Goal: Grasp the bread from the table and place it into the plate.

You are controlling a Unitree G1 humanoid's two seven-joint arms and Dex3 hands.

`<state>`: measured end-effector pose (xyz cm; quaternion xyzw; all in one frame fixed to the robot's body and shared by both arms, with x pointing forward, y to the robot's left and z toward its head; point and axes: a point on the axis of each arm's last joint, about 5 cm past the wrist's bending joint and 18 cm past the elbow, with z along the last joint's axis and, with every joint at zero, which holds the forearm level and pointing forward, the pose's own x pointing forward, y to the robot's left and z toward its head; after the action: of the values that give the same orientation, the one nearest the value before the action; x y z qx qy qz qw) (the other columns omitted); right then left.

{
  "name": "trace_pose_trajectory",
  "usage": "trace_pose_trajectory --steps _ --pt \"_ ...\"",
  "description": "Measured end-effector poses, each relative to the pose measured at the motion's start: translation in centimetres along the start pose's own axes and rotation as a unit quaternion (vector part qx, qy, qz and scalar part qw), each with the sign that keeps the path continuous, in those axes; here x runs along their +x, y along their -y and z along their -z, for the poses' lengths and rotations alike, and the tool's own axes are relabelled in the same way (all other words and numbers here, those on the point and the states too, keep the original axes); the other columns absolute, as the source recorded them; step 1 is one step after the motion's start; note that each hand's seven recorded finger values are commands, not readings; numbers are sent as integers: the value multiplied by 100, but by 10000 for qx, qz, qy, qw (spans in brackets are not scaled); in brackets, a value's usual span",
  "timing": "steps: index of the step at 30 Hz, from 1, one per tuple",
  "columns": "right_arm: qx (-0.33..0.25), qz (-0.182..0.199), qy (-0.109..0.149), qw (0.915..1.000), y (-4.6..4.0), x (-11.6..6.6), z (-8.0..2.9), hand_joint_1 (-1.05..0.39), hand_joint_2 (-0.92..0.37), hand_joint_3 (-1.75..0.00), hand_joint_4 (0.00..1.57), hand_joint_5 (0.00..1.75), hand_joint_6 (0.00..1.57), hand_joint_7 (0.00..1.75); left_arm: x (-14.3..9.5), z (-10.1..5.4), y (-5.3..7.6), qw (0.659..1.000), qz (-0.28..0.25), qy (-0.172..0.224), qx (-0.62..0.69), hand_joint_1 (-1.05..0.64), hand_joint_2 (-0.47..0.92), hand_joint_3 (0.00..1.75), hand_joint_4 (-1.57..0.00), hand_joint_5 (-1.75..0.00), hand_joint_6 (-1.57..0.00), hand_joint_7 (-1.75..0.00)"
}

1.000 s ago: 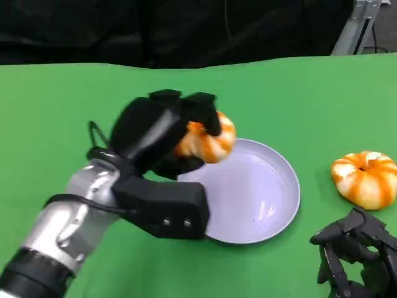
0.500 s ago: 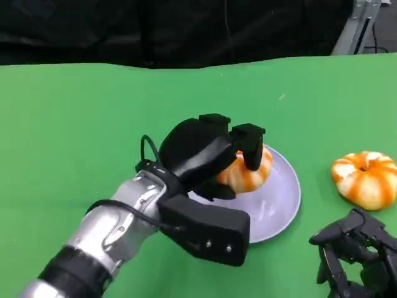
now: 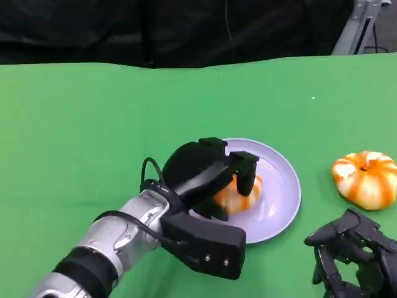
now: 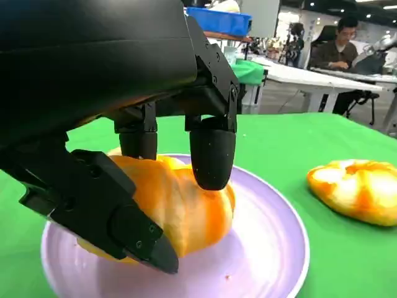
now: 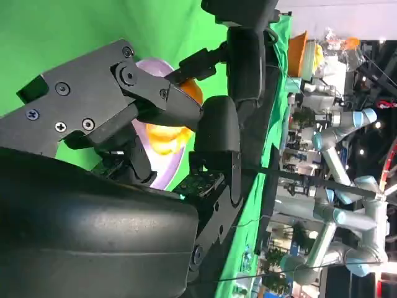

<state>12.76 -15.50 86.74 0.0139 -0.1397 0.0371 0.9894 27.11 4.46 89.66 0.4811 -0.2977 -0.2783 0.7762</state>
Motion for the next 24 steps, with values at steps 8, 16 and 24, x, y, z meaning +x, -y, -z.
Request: trace_pose_trajectory --steps 8,16,24 --pt "11 -9 5 10000 -4 2 -1 -14 -65 -100 81 171 77 146 -24 41 -9 9986 503 -113 121 -63 92 26 -53 0 -68 0" --pt "31 -28 10 10000 4 2 -1 -16 -65 -99 80 171 77 145 -71 65 -4 9972 674 -295 145 -99 92 43 -23 0 -48 0" --pt "31 -32 14 10000 4 3 -5 -14 -65 -101 80 173 77 145 -171 53 -6 9945 714 -749 -141 -105 92 54 -7 0 -33 0"
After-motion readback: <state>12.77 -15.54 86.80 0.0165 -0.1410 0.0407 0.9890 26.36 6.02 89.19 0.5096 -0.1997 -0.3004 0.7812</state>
